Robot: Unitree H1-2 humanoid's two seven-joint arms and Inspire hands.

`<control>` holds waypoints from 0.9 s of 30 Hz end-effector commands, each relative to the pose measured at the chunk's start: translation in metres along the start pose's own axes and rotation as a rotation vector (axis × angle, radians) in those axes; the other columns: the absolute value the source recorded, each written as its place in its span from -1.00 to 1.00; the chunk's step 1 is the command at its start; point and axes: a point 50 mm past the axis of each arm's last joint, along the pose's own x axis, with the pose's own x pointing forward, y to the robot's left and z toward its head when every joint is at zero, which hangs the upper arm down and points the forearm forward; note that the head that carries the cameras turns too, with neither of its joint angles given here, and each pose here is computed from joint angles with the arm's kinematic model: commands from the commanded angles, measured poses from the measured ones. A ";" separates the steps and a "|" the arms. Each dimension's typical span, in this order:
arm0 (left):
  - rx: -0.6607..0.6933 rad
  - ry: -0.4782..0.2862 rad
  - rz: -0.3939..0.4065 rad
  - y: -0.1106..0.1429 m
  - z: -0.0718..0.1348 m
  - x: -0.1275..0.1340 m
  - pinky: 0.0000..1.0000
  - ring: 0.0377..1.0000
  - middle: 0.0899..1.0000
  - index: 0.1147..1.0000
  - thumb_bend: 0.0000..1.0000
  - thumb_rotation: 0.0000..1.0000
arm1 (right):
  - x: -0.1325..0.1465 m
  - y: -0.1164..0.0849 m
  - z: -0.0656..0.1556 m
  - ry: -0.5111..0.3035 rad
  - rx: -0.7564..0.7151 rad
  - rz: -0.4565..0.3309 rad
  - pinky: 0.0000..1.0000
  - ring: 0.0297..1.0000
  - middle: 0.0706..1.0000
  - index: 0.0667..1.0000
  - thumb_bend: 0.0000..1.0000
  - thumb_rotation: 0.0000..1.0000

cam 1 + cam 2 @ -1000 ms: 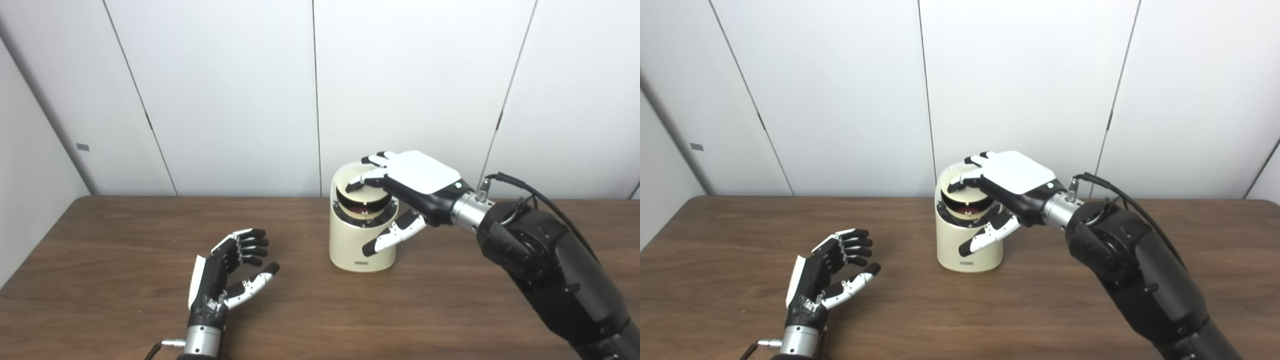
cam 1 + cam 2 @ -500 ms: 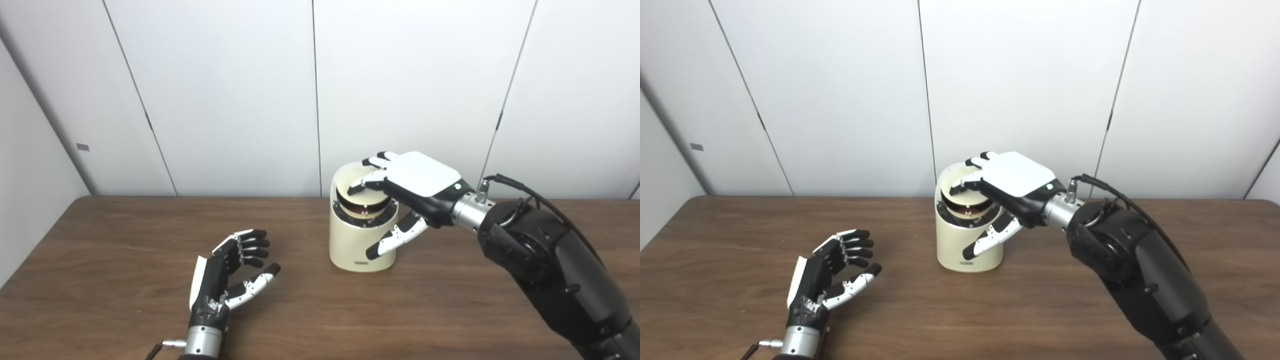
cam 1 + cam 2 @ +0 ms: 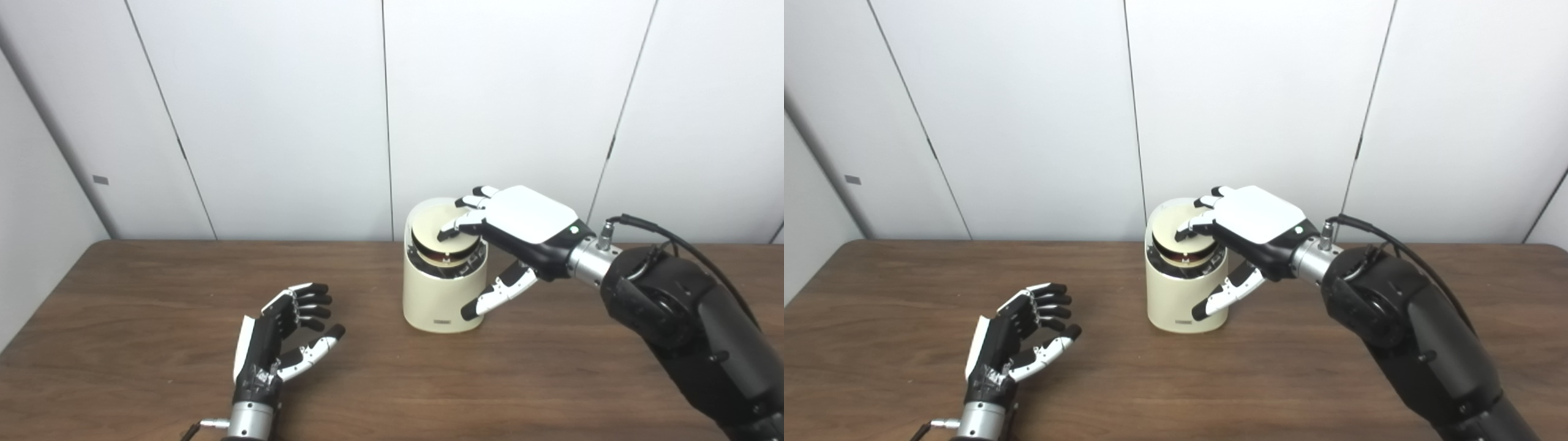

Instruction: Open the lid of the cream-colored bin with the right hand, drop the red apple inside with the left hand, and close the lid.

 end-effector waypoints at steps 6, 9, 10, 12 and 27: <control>-0.016 0.051 -0.002 -0.006 -0.009 -0.015 0.07 0.18 0.23 0.29 0.16 -1.00 | -0.002 -0.015 0.002 -0.012 -0.036 -0.005 0.99 0.89 0.53 0.55 0.48 0.26; -0.022 0.054 0.001 -0.007 -0.008 -0.016 0.07 0.18 0.23 0.29 0.17 -1.00 | 0.000 -0.013 0.005 -0.014 -0.033 0.003 0.98 0.90 0.54 0.54 0.48 0.22; -0.023 0.055 0.002 -0.007 -0.008 -0.016 0.06 0.17 0.23 0.29 0.18 -1.00 | 0.001 -0.012 0.006 -0.015 -0.033 0.005 0.98 0.90 0.54 0.53 0.48 0.21; -0.021 0.052 0.000 -0.007 -0.007 -0.015 0.05 0.17 0.24 0.29 0.17 -1.00 | 0.003 -0.011 0.008 -0.020 -0.033 0.010 0.96 0.89 0.54 0.53 0.48 0.19; -0.027 0.060 0.004 -0.009 -0.007 -0.015 0.07 0.18 0.24 0.29 0.16 -1.00 | 0.012 -0.005 0.017 -0.053 -0.032 0.025 0.95 0.91 0.56 0.56 0.50 0.30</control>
